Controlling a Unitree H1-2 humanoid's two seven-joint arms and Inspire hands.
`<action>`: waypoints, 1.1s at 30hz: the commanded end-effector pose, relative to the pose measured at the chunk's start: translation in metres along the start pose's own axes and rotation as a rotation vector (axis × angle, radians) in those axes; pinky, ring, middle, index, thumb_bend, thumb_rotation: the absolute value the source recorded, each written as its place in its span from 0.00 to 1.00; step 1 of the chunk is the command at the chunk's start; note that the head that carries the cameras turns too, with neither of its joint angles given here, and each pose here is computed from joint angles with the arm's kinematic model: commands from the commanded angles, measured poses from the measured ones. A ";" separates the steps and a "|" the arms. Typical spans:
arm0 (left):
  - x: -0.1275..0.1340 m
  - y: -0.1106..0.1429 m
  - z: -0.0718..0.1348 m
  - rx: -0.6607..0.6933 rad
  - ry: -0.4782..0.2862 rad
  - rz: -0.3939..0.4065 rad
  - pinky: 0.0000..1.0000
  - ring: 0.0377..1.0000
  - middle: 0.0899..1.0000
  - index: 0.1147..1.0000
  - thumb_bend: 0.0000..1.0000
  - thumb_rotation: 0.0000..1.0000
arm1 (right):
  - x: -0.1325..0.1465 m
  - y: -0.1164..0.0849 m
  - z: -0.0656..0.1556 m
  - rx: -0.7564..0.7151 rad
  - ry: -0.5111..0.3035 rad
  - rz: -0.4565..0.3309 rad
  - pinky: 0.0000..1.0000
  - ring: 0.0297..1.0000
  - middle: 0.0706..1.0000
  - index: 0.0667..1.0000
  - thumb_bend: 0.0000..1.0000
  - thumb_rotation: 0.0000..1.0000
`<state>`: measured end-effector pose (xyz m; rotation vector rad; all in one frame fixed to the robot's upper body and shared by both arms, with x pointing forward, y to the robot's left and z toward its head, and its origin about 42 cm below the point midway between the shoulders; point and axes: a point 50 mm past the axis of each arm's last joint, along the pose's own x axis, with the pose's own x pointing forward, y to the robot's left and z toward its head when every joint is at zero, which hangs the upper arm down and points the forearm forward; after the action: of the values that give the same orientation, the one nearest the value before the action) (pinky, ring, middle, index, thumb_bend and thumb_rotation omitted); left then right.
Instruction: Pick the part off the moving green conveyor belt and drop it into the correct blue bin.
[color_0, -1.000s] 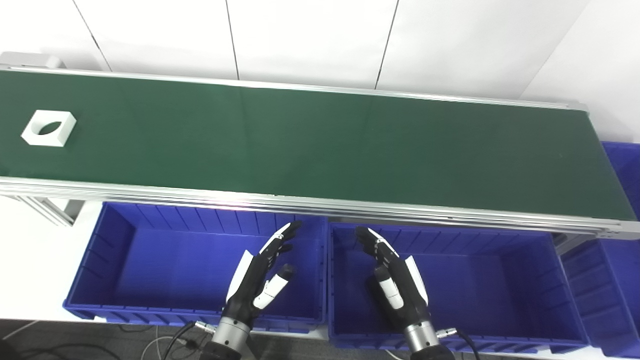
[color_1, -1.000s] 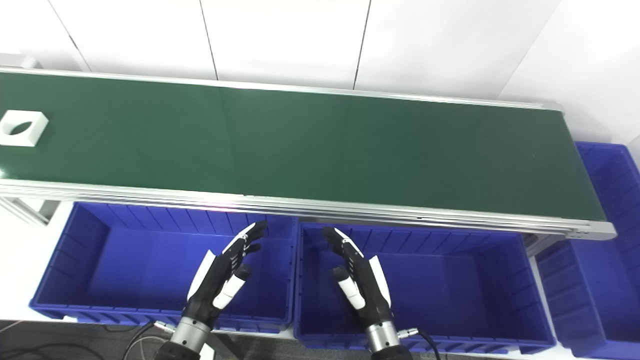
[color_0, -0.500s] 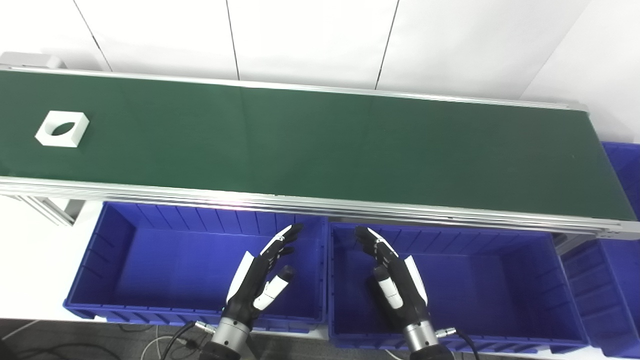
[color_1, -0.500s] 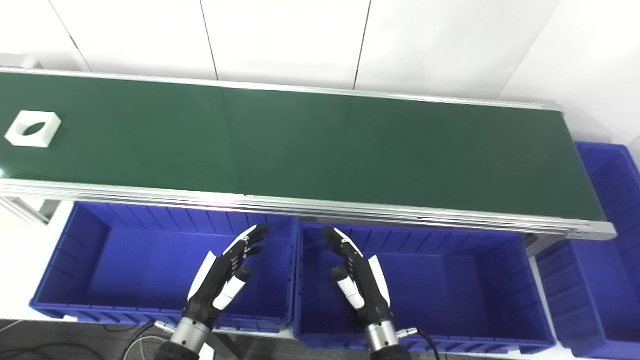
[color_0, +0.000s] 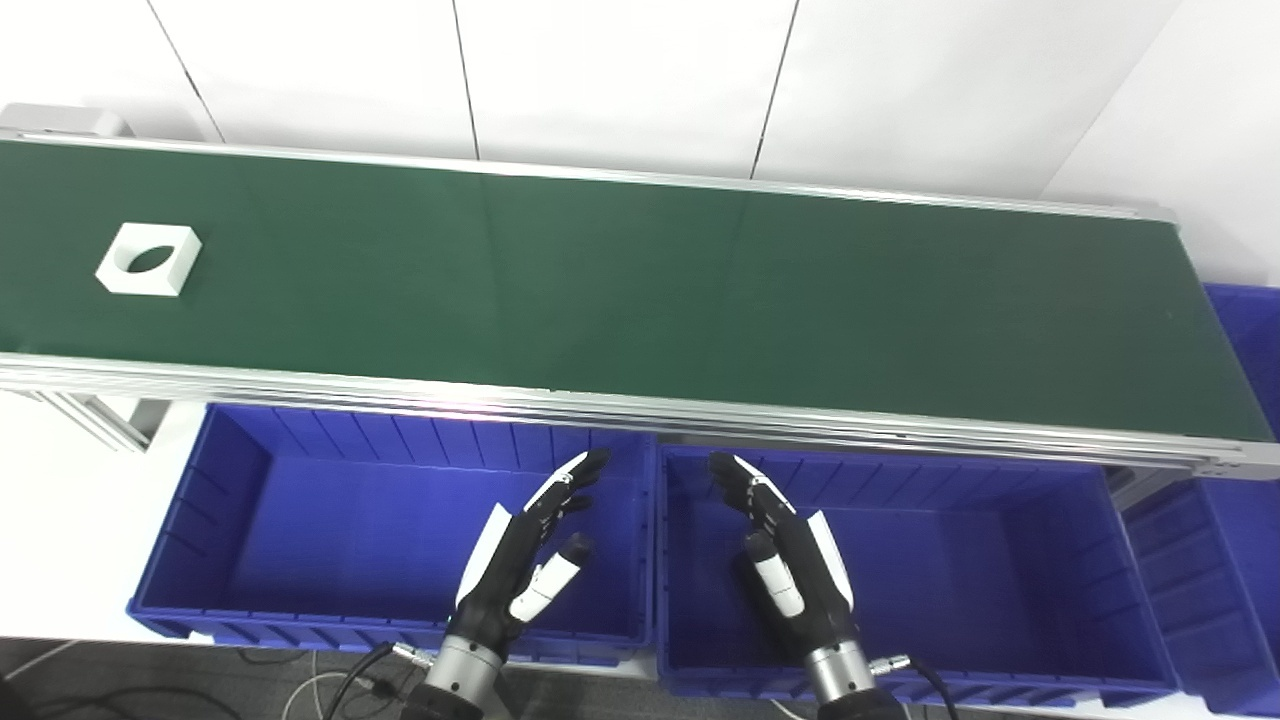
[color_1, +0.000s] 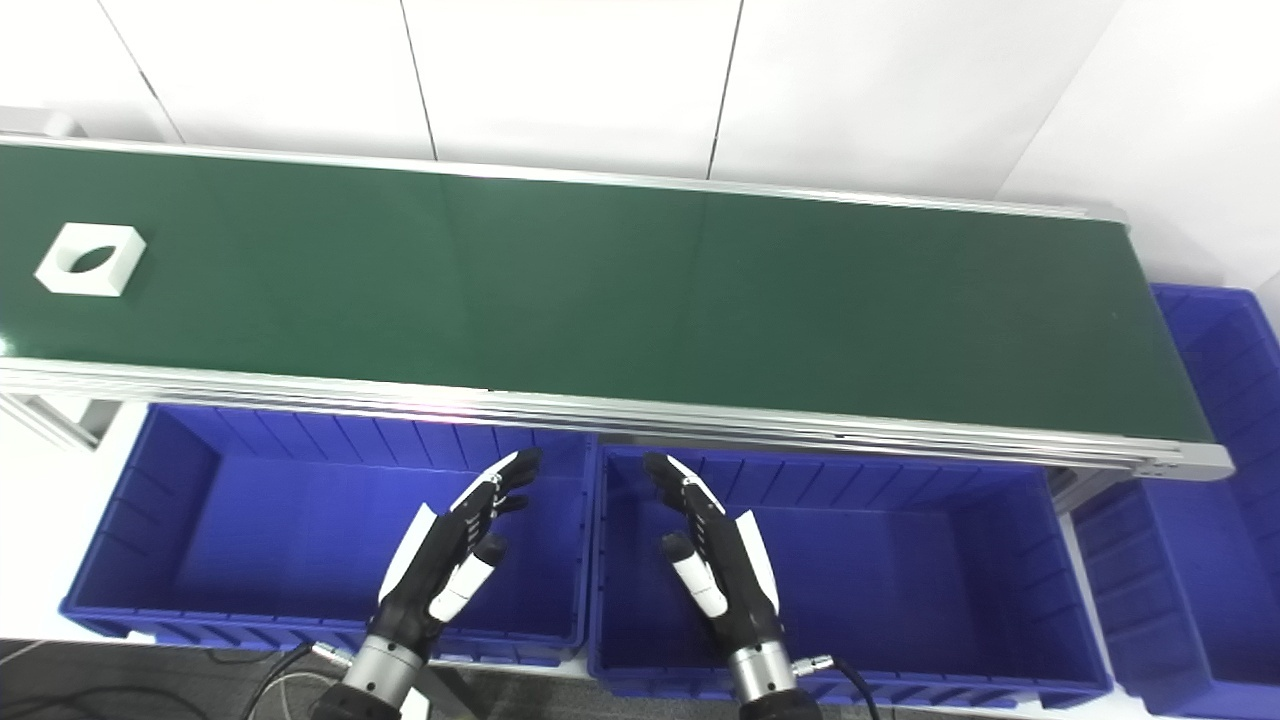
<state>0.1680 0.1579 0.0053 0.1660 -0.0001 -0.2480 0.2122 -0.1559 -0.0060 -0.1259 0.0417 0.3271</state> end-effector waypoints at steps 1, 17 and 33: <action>0.005 0.002 0.007 -0.003 -0.054 0.011 0.85 0.90 0.91 0.87 0.77 1.00 | 0.006 0.000 0.008 0.014 -0.055 -0.004 0.90 0.90 0.87 0.85 0.90 1.00; 0.007 0.002 0.005 0.009 -0.052 0.008 0.85 0.90 0.91 0.88 0.77 1.00 | 0.008 0.000 0.008 0.009 -0.054 -0.004 0.89 0.89 0.86 0.85 0.87 1.00; 0.006 0.002 0.004 0.000 -0.047 0.007 0.85 0.90 0.91 0.88 0.78 1.00 | 0.008 0.001 0.007 0.004 -0.052 -0.003 0.88 0.88 0.86 0.85 0.86 1.00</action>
<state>0.1693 0.1575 0.0024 0.1735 0.0063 -0.2510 0.2118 -0.1560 -0.0098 -0.1292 0.0561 0.3289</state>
